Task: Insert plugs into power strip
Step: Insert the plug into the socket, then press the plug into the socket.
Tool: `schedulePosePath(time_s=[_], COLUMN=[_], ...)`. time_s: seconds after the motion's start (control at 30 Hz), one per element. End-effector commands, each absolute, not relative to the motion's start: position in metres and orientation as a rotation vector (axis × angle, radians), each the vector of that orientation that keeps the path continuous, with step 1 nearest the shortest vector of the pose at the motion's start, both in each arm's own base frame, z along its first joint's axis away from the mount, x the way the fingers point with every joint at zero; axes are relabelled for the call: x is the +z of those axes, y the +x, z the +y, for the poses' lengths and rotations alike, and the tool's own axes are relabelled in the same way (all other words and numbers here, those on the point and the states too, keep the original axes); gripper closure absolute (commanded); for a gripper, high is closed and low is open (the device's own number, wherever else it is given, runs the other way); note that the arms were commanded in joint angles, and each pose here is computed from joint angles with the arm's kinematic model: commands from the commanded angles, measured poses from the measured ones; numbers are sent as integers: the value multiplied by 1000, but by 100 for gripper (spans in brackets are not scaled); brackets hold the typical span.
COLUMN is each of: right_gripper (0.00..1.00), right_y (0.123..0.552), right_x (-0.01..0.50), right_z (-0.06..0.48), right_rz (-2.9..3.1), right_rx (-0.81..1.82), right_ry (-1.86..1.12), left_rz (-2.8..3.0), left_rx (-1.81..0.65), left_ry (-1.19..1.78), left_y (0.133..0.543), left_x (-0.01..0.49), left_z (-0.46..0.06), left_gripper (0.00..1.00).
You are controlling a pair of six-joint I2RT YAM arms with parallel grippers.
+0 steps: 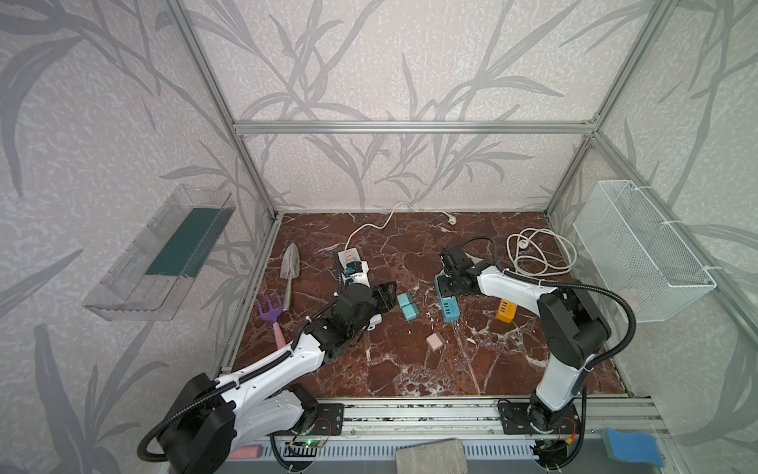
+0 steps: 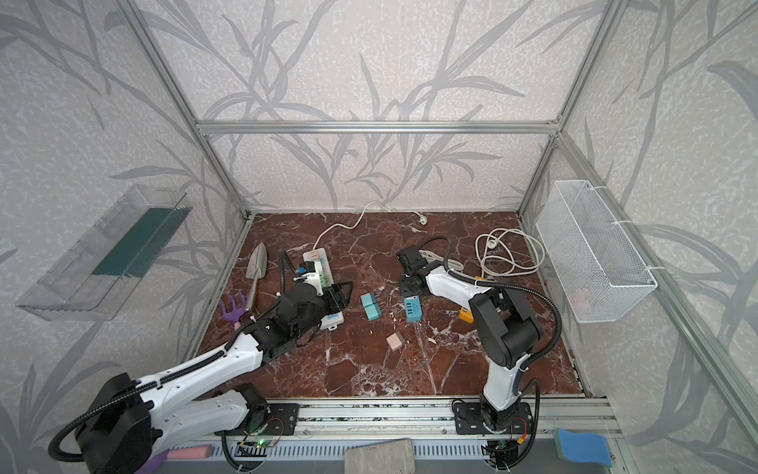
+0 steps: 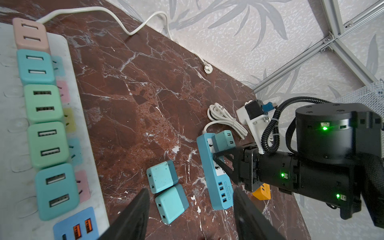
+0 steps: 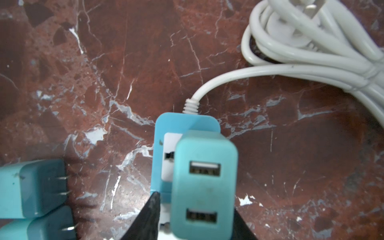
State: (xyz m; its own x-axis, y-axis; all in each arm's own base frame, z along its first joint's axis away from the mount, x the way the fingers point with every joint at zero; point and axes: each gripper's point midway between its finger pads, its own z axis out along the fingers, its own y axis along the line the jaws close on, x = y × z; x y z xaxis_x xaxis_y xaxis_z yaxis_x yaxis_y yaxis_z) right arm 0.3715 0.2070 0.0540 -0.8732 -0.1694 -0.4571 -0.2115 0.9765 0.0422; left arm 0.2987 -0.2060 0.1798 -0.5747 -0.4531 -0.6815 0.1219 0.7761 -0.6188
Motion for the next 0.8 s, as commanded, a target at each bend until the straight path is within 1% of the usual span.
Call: schedulePosePath(time_s=[0.0,0.13,0.33,0.47,0.57,0.6,0.77], right_gripper=[45,43,43,43,44,44,45], right_y=[366,371,389,401,405,404,402], right_x=[82,114,136,126,117,101,76], right_z=[205,201,186,182,181,181,172], right_rz=[2643,2552,2458,2468,2481,2515,2561], right_rx=[124,123,80,79,89,84,25], right_ry=[-279,-266,-225,-211,-188,-190,-165], left_rz=[2018,2023,2030,2055,2135,2157,2180], left_rx=[-831,-831,-864,-866,-809,-800,-832], left_ry=[-233,-223,-204,-213,-251,-253,-254], left_y=[298,297,296,298,300,300,300], left_x=[196,203,206,201,188,184,180], left_z=[-210,-210,-216,-219,-217,-218,-225], left_gripper=[36,36,36,36,39,40,40])
